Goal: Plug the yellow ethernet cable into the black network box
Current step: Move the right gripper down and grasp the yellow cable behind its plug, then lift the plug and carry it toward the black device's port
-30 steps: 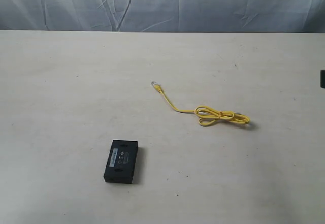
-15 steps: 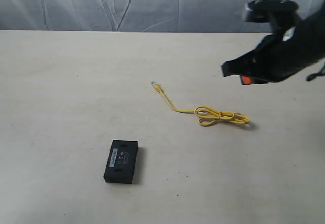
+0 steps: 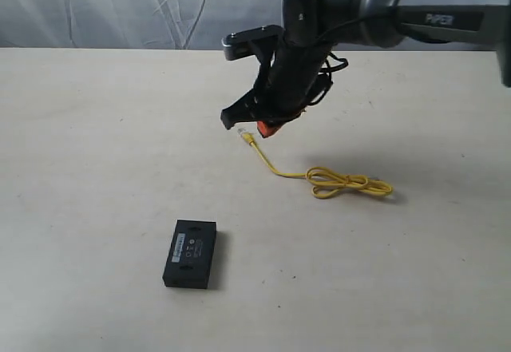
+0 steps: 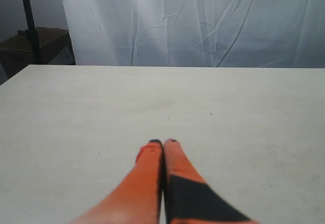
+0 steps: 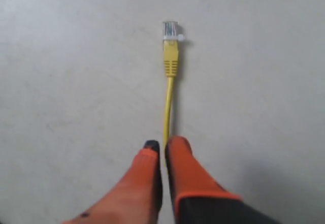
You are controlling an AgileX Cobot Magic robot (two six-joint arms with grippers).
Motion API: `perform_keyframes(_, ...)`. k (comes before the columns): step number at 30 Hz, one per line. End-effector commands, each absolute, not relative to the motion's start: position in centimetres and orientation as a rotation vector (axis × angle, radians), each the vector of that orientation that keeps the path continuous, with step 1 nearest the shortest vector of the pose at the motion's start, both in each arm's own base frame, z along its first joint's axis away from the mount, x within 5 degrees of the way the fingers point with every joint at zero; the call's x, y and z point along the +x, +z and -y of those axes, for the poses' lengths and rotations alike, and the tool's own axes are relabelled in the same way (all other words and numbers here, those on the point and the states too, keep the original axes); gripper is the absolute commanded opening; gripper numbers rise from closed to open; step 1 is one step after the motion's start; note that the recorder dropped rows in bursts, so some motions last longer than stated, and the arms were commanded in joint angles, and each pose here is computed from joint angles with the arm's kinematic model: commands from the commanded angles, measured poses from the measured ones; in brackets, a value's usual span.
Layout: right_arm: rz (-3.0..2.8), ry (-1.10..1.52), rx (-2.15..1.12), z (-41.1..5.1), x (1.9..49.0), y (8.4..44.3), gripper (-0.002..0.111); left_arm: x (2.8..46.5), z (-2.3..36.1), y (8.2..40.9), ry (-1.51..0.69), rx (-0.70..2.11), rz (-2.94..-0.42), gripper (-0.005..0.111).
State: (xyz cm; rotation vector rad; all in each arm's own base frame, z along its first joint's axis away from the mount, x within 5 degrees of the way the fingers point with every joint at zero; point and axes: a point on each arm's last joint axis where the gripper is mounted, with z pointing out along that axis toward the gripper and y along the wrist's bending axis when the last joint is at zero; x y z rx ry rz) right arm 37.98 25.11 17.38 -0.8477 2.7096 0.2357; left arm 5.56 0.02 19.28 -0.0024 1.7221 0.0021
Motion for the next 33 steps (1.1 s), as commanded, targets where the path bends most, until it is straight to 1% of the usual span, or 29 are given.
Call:
perform_keyframes(1,-2.724,0.208,-0.889,-26.3,39.8,16.4,0.027,5.6,0.0,19.2,0.0,-0.011,-1.715,0.0)
perform_keyframes(3,-2.72,0.209,-0.888,-26.6,40.2,15.8,0.034,5.6,0.0,19.2,0.0,-0.011,-1.715,0.0)
perform_keyframes(4,-2.719,0.209,-0.887,-26.7,40.4,15.6,0.035,5.6,0.0,19.2,0.0,-0.011,-1.715,0.0)
perform_keyframes(14,-2.754,0.18,-0.903,-26.8,40.7,12.4,0.035,5.6,0.0,19.2,0.0,-0.011,-1.715,0.0)
perform_keyframes(23,-2.744,0.181,-0.898,-26.9,40.9,11.8,0.035,5.6,0.0,19.2,0.0,-0.011,-1.715,0.0)
perform_keyframes(24,-2.744,0.181,-0.899,-26.9,40.9,11.7,0.034,5.6,0.0,19.2,0.0,-0.011,-1.715,0.0)
perform_keyframes(25,-2.744,0.181,-0.899,-26.9,40.9,11.7,0.031,5.6,0.0,19.2,0.0,-0.011,-1.715,0.0)
perform_keyframes(27,-2.747,0.18,-0.9,-26.9,40.9,11.7,0.019,5.6,0.0,19.2,0.0,-0.011,-1.715,0.0)
perform_keyframes(28,-2.749,0.18,-0.901,-26.9,40.9,11.7,0.009,5.6,0.0,19.2,0.0,-0.011,-1.715,0.0)
perform_keyframes(29,-2.753,0.179,-0.902,-26.8,40.9,11.7,0.002,5.6,0.0,19.2,0.0,-0.011,-1.715,0.0)
perform_keyframes(30,-2.754,0.179,-0.902,-26.8,40.9,11.7,0.0,5.6,0.0,19.2,0.0,-0.011,-1.715,0.0)
perform_keyframes(33,-2.766,0.175,-0.907,-26.8,40.7,11.7,0.0,5.6,0.0,19.2,0.0,-0.011,-1.715,0.0)
